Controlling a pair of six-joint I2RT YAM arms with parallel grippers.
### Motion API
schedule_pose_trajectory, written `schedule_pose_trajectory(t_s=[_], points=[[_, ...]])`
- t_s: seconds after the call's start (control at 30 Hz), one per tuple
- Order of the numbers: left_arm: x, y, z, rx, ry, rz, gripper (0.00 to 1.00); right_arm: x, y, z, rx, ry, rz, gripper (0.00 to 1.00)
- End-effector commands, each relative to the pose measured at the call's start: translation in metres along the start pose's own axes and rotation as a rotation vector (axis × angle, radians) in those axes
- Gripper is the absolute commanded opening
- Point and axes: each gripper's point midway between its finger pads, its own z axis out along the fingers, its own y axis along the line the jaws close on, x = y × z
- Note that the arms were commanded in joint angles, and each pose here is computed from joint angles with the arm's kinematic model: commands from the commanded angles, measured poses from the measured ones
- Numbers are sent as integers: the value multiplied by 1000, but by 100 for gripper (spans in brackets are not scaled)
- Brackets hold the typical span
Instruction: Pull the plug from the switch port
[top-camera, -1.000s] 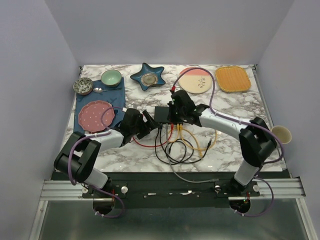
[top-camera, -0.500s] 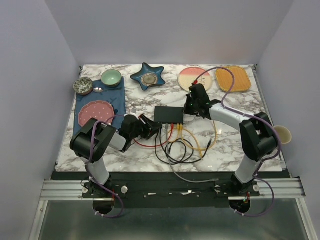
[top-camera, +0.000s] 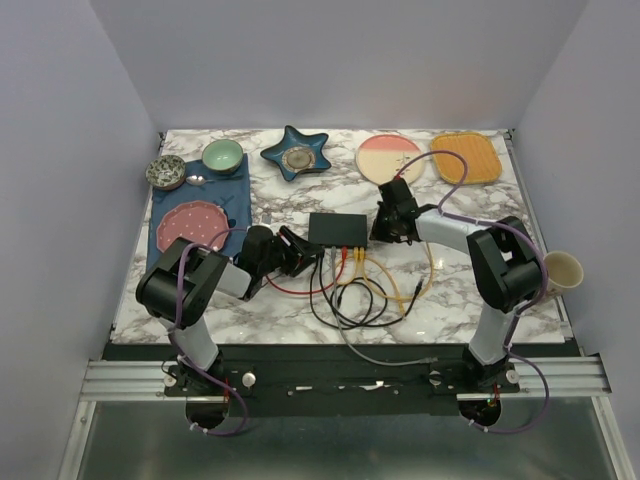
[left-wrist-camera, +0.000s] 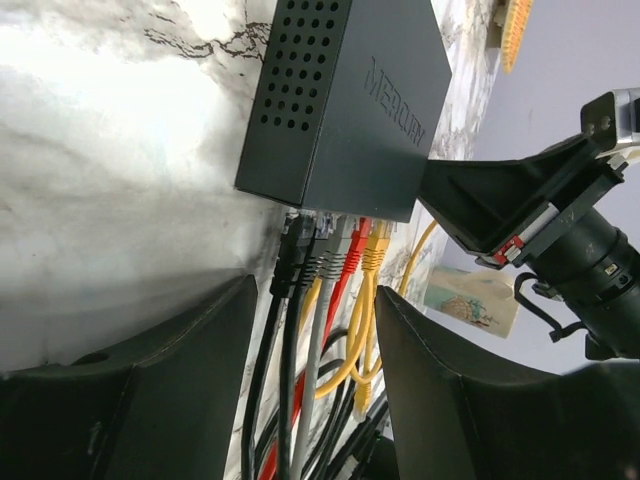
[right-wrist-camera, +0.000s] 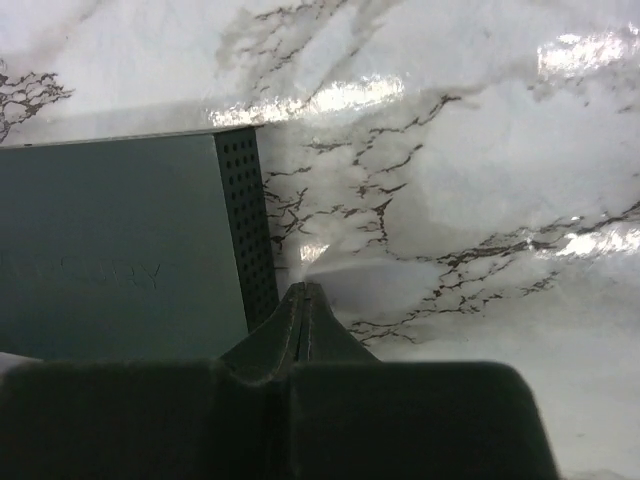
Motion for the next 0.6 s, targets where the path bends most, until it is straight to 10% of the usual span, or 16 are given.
schedule_pose_trajectory(t_s=[0.0, 0.57], points=[[-5, 23, -3, -120, -19, 14, 66, 19, 7, 5, -30, 92, 25, 1], [-17, 40, -7, -187, -52, 5, 65, 13, 6, -27, 4, -5, 39, 1]])
